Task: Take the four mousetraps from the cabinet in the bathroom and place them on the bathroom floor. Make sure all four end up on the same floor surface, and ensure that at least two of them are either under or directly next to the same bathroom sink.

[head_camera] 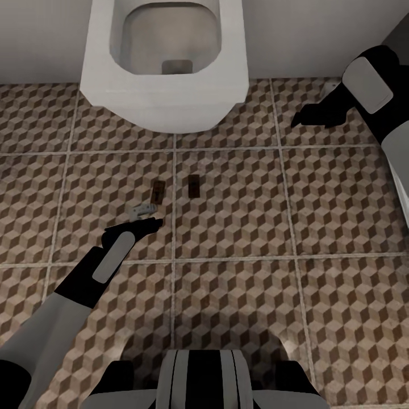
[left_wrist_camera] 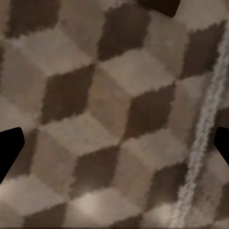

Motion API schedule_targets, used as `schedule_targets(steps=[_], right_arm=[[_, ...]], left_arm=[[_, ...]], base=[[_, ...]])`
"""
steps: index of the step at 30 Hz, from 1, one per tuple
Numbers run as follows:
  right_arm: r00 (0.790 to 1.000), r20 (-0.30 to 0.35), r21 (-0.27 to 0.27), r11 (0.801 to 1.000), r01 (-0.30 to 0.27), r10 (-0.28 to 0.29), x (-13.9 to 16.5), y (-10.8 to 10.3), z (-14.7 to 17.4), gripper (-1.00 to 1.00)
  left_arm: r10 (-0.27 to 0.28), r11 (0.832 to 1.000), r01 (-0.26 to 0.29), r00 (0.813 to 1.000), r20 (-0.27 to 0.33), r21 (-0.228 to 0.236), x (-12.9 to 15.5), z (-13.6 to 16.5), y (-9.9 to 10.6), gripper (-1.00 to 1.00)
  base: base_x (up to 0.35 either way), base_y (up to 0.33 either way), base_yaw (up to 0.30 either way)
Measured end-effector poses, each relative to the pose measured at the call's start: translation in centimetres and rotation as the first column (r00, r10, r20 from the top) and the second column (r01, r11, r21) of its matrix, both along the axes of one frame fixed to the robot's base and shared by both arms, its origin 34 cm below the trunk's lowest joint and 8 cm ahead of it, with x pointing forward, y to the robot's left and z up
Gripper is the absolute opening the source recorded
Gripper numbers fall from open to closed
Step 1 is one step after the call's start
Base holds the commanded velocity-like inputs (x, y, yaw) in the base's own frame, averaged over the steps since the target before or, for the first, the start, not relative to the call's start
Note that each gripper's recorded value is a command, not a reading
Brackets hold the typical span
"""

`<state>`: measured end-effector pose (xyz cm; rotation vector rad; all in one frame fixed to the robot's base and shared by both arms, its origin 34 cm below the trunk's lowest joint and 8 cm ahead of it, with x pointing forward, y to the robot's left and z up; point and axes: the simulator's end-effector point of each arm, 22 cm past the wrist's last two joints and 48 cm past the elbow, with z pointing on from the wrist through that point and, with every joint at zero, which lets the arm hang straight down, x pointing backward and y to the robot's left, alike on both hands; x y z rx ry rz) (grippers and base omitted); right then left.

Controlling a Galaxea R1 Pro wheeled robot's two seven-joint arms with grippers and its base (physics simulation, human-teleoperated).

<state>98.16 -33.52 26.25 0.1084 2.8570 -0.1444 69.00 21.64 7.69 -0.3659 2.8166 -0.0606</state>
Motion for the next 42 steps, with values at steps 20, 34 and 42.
schedule_targets(steps=[20,34,42], right_arm=[[1.0,-0.025,-0.012,1.0,-0.009,0.009,-0.9,0.1,-1.1,1.0],[0.999,-0.04,-0.014,0.999,-0.03,0.029,-2.7,1.1,0.2,1.0],[0.997,-0.069,-0.015,0.999,-0.032,0.031,-4.9,1.2,-0.2,1.0]], left_arm=[[-0.001,1.0,0.001,1.0,0.007,-0.005,0.2,0.3,0.0,1.0],[-0.003,1.0,0.003,0.998,0.058,-0.007,2.3,3.9,0.3,1.0],[-0.005,1.0,0.006,0.997,0.081,-0.003,3.1,5.9,0.5,1.0]], base=[[-0.013,-0.002,0.0],[0.0,0.0,0.0],[0.0,0.0,0.0]])
